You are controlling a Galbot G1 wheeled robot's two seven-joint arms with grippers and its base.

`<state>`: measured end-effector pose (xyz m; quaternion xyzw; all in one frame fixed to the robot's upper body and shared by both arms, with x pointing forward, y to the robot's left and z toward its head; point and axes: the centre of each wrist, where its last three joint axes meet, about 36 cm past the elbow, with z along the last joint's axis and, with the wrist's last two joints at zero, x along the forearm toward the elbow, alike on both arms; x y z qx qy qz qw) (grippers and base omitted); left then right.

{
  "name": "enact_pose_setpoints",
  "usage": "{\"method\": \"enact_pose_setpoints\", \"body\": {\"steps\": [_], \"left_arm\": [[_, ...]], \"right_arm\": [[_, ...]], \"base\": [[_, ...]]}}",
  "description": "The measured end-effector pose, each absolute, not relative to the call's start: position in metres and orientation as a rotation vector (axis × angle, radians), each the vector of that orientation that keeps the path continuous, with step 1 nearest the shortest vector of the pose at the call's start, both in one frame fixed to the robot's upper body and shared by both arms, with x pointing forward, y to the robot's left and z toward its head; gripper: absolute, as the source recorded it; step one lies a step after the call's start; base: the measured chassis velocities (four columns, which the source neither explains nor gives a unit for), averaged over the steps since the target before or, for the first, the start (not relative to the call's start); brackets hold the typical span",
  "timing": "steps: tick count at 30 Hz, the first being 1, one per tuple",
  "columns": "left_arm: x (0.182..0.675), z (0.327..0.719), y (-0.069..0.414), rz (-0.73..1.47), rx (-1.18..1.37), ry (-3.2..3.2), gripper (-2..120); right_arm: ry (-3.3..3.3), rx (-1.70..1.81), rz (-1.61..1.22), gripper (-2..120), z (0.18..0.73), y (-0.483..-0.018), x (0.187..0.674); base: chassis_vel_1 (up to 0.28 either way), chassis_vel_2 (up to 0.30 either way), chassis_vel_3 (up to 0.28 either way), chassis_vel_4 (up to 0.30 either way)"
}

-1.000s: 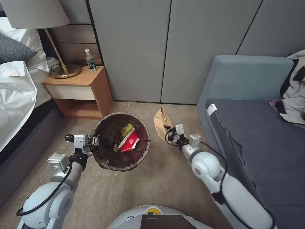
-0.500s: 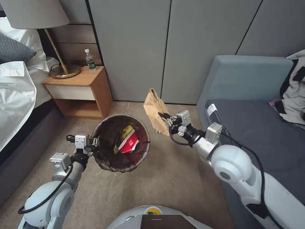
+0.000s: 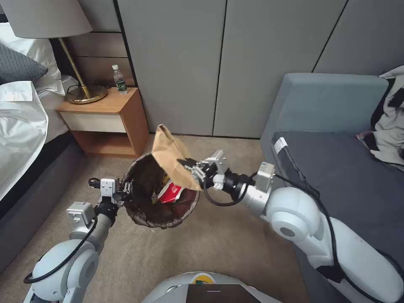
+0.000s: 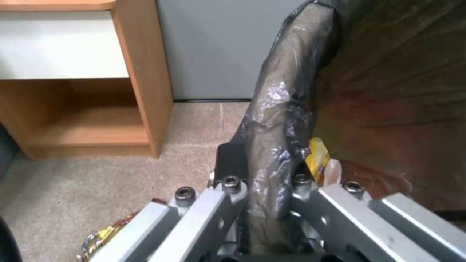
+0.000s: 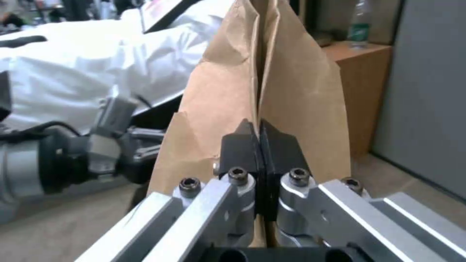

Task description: Pick up the trash bin, then pick up the garbage from the floor and place it into the trash bin.

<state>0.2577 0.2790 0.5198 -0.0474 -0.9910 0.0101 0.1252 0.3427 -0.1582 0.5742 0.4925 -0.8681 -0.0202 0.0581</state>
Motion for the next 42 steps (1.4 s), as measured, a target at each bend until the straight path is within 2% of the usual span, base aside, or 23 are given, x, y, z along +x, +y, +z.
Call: {"method": "enact_pose_setpoints", "body": {"steps": [16,18,22,24,26,27,30,32,35,36,39,40,42], "left_arm": [[0.258,0.521,0.279,0.028,-0.139,-2.891,2],[0.258,0.521,0.279,0.028,-0.139,-2.891,2],[0.258,0.522,0.279,0.028,-0.139,-2.891,2],[0.258,0.522,0.279,0.027,-0.139,-2.891,2],[0.258,0.522,0.279,0.027,-0.14,-2.891,2],[0.258,0.522,0.279,0.027,-0.14,-2.891,2],[0.259,0.522,0.279,0.029,-0.142,-2.894,2],[0.259,0.522,0.279,0.029,-0.142,-2.894,2],[0.259,0.522,0.279,0.031,-0.142,-2.893,2],[0.259,0.522,0.279,0.031,-0.142,-2.893,2],[0.259,0.522,0.279,0.032,-0.14,-2.892,2],[0.259,0.522,0.279,0.032,-0.14,-2.892,2],[0.259,0.522,0.279,0.033,-0.14,-2.891,2]], "right_arm": [[-2.573,1.493,-0.004,-1,0.54,-0.116,0.355],[-2.579,1.483,0.001,2,0.539,-0.113,0.356],[-2.6,1.455,0.015,18,0.535,-0.108,0.361],[-2.602,1.453,0.015,22,0.535,-0.108,0.361],[-2.603,1.449,0.016,32,0.534,-0.107,0.362],[-2.603,1.449,0.016,32,0.534,-0.107,0.362],[-2.606,1.441,0.012,48,0.532,-0.103,0.361],[-2.606,1.441,0.011,48,0.532,-0.103,0.361],[-2.618,1.43,0.001,67,0.532,-0.1,0.364],[-2.618,1.43,0.001,67,0.532,-0.1,0.364],[-2.626,1.424,-0.001,80,0.533,-0.099,0.364],[-2.626,1.424,-0.001,80,0.533,-0.099,0.364],[-2.628,1.427,-0.004,91,0.535,-0.1,0.363]], "base": [[0.0,0.0,0.0,0.0],[0.0,0.0,0.0,0.0],[0.0,0.0,0.0,0.0],[0.0,0.0,0.0,0.0],[0.0,0.0,0.0,0.0],[0.0,0.0,0.0,0.0],[0.0,0.0,0.0,0.0],[0.0,0.0,0.0,0.0],[0.0,0.0,0.0,0.0],[0.0,0.0,0.0,0.0],[0.0,0.0,0.0,0.0],[0.0,0.0,0.0,0.0],[0.0,0.0,0.0,0.0]]}}
